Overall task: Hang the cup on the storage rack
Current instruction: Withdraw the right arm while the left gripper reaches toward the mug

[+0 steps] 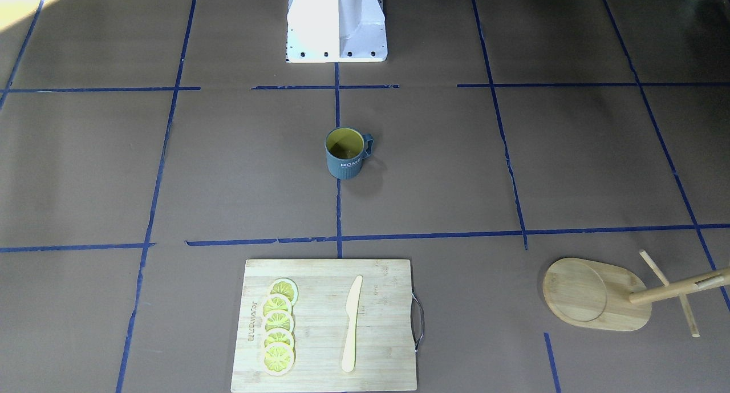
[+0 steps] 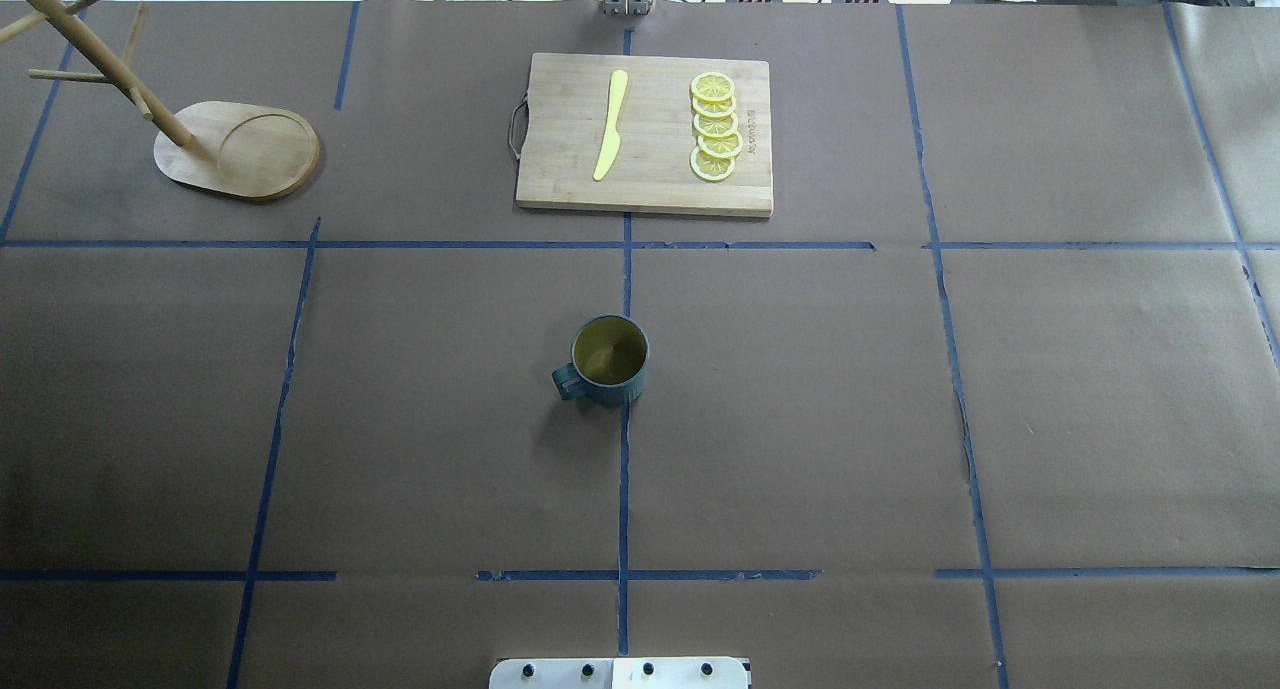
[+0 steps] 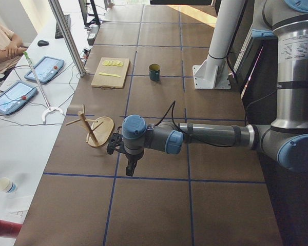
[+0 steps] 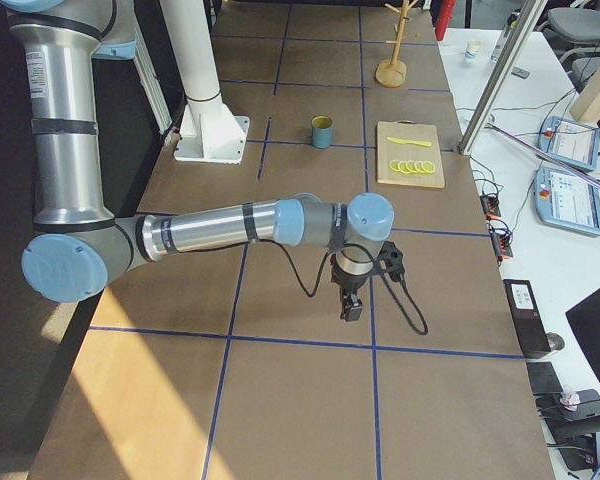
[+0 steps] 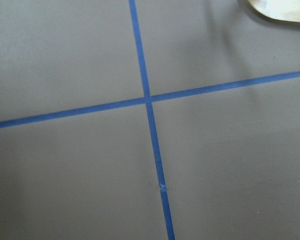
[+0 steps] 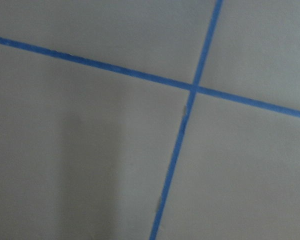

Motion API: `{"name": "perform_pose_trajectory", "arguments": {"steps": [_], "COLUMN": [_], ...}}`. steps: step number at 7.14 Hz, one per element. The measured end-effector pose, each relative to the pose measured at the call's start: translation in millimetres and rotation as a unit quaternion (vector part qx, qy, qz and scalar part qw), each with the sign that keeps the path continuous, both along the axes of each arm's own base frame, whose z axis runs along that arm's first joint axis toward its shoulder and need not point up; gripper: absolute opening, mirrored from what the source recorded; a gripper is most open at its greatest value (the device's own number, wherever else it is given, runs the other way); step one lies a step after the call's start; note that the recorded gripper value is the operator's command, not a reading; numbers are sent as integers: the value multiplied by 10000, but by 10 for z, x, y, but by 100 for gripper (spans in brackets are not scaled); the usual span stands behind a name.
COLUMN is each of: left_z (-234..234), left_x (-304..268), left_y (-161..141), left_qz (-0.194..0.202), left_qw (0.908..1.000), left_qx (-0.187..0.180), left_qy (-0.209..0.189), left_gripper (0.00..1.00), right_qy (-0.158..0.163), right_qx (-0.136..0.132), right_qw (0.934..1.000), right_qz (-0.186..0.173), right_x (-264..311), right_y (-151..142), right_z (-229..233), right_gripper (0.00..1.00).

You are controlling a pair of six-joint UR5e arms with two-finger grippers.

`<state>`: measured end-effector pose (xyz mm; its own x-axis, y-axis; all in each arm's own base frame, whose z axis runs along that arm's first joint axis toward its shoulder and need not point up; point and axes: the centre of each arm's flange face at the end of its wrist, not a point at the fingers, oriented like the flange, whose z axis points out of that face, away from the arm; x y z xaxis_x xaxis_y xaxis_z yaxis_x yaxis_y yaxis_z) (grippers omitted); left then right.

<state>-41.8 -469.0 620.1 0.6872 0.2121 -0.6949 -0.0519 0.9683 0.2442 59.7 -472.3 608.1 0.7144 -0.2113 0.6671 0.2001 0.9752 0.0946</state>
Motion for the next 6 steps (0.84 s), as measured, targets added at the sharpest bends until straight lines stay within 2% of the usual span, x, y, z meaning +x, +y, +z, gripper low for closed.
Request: {"name": "perform_pose_trajectory", "arguments": {"steps": [1, 2, 3, 4, 6], "left_z": [-90, -224, -409, -633, -1237], "left_x": [42, 204, 530, 935, 1838], "left_y": [-37, -83, -121, -135, -112], "left_qz": [40, 191, 496, 808, 1086], "left_qw": [9992, 9951, 9858, 9723, 9420], "left_qx": [391, 971, 1592, 2162, 2996], "left_qy": [20, 68, 173, 362, 1049], "left_gripper": [100, 100, 100, 100, 100], "right_qy": [1, 45, 136, 204, 244], "right_qx": [-124, -206, -241, -252, -264], "right_qw": [9998, 9993, 9988, 9983, 9981], "right_qz": [161, 293, 414, 475, 502], "right_x": [176, 243, 270, 265, 238], "right_y": [335, 554, 642, 664, 658], "right_z": [260, 366, 348, 312, 278], "right_gripper": [100, 100, 100, 100, 100]}}
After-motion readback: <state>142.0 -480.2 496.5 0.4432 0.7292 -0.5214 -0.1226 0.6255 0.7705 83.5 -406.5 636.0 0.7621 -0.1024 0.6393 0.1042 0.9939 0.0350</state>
